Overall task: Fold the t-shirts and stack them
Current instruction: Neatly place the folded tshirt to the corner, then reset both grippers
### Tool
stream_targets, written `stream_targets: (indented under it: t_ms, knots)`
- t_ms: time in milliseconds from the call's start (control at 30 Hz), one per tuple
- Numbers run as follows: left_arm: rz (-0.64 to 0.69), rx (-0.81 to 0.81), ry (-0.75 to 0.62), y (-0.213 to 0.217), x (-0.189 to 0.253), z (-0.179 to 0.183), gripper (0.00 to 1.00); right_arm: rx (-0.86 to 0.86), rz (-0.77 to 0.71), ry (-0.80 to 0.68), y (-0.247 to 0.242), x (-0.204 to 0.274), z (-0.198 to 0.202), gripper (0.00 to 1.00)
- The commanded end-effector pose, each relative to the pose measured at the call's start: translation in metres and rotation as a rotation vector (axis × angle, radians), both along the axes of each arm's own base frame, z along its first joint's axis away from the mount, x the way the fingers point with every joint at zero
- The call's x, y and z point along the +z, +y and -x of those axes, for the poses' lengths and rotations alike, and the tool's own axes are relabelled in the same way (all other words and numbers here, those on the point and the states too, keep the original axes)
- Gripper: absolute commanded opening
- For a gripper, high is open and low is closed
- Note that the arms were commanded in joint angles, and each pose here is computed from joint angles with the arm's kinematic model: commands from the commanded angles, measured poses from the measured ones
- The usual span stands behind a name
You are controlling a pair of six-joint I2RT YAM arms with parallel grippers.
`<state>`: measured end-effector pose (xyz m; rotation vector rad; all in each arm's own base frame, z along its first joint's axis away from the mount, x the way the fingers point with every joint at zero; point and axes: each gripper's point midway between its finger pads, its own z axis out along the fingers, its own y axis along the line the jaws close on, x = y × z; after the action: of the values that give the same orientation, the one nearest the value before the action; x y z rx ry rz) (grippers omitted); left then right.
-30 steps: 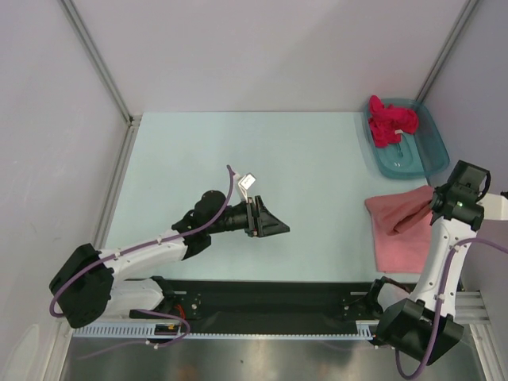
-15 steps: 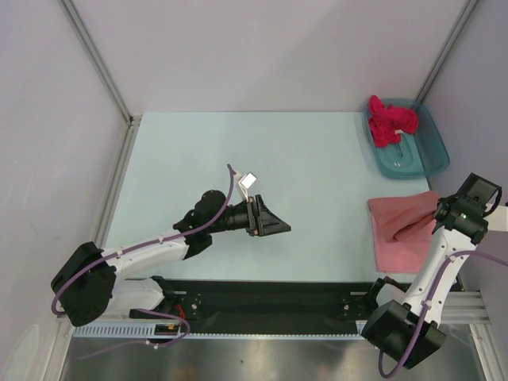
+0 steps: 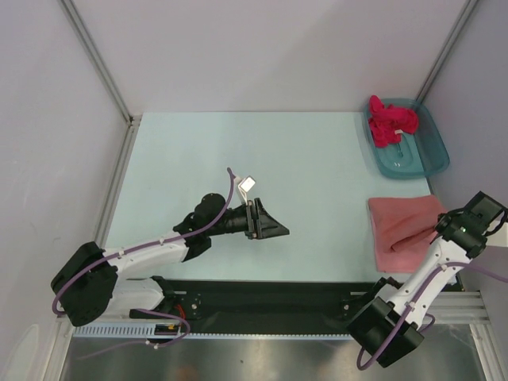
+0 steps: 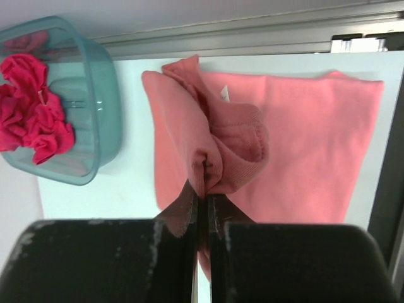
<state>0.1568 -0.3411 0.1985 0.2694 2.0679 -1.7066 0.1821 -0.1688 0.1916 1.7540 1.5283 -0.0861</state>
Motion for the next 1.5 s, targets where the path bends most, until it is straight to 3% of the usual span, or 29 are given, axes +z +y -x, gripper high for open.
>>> stream_targets:
  t_ms: [0,467,733,833,867,1033,1233,1333,1367,1467]
  knots:
    - [0.051,-0.011,-0.034,0.001,0.016,0.001,0.72,0.057,0.005,0.011,0.005,-0.007,0.006,0.0]
    - [0.055,-0.011,-0.024,0.001,0.016,0.002,0.72,0.045,0.034,0.179,-0.004,-0.047,0.039,0.0]
    - [0.082,-0.027,-0.037,-0.003,0.028,0.001,0.7,-0.003,0.027,0.244,-0.012,-0.053,0.049,0.1]
    - [0.086,-0.029,-0.039,-0.002,0.03,0.003,0.71,-0.024,0.025,0.249,-0.015,-0.052,0.053,0.33]
    - [0.086,-0.032,-0.039,-0.001,0.03,0.004,0.71,-0.023,0.027,0.245,-0.015,-0.05,0.054,0.45]
    - [0.08,-0.024,-0.047,0.005,0.029,0.008,0.72,0.005,0.059,0.206,-0.015,-0.036,0.049,0.63]
    - [0.062,-0.008,-0.043,0.007,0.021,0.007,0.72,0.141,0.13,0.105,-0.002,0.003,0.013,0.64]
    - [0.068,-0.001,-0.042,0.006,0.02,0.005,0.72,0.309,0.157,0.03,0.034,0.021,-0.037,0.62]
    - [0.064,0.001,-0.046,0.006,0.018,0.004,0.72,0.454,0.178,-0.004,0.069,0.029,-0.063,0.62]
    - [0.062,0.014,-0.089,0.01,0.021,0.005,0.73,0.61,0.213,-0.064,0.122,0.044,-0.104,0.63]
